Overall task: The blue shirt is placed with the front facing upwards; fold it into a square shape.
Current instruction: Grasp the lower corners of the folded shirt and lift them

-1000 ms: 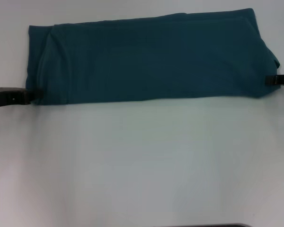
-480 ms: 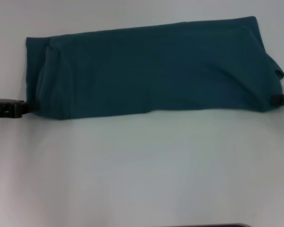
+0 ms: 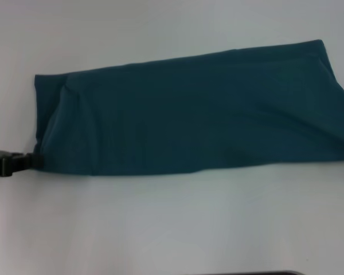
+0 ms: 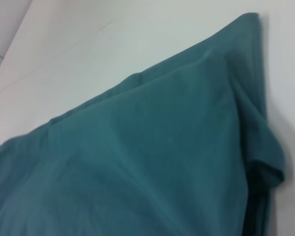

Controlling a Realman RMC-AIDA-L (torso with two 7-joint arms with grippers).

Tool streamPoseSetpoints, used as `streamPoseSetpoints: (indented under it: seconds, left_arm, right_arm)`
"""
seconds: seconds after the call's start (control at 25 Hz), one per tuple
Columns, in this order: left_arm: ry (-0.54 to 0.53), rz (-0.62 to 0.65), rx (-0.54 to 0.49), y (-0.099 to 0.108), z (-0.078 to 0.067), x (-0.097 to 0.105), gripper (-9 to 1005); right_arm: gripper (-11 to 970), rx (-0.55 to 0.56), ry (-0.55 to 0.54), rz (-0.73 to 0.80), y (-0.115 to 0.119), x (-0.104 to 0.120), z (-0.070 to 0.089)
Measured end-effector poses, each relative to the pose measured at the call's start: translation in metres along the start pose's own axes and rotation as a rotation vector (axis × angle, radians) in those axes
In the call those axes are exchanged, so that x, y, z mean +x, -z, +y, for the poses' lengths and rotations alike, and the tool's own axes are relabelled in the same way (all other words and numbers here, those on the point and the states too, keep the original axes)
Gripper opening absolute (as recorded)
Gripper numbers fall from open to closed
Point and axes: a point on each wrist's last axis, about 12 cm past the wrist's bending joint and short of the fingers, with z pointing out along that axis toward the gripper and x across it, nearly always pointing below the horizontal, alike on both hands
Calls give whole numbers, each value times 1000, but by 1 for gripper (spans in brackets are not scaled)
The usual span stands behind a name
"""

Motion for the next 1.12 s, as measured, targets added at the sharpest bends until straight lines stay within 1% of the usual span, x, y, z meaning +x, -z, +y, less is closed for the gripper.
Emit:
streamPoseSetpoints:
  seconds: [0.2,0.48,1.12]
  left_arm:
    - [38,18,27,9,-1,13,22]
    - [69,53,12,10,3,29,25]
    - [94,58,-3,7,8,37,33]
  right_arm:
    - [13,7,-16,10,7,8,-3]
    - [13,14,-36,57,4,21,-4]
    - [14,18,-60,24,8,27,-7]
